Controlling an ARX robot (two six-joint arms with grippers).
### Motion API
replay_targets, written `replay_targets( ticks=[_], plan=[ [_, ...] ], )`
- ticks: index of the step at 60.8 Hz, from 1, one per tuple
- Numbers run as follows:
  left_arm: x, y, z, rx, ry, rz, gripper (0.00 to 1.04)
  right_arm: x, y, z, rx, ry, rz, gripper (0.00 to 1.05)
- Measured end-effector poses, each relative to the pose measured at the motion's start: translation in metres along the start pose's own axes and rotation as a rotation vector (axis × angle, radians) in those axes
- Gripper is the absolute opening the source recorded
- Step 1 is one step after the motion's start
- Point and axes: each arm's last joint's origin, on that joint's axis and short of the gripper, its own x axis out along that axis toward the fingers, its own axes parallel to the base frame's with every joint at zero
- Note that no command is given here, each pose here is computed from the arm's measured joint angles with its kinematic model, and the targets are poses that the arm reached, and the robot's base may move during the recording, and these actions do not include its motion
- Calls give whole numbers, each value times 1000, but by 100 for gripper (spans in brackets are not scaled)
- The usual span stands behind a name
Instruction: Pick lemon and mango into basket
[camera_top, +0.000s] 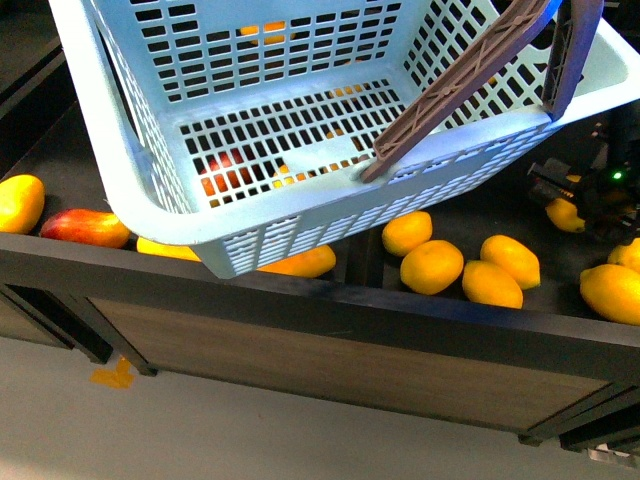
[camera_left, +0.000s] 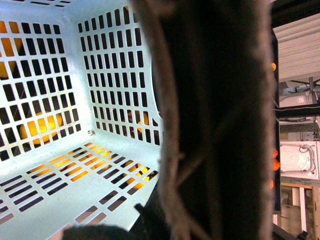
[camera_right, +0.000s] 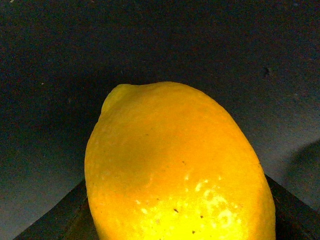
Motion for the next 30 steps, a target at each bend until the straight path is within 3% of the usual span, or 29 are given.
replay_targets(
  ticks=[6,18,30],
  plan=[
    [0,0,0,0,0,0,5,-24,-8,13,8,-37,26,67],
    [0,0,0,0,0,0,5,-130,-32,61,-22,-205,111,67],
    [0,0,0,0,0,0,5,-208,-20,96,-47,-329,209,67]
  ],
)
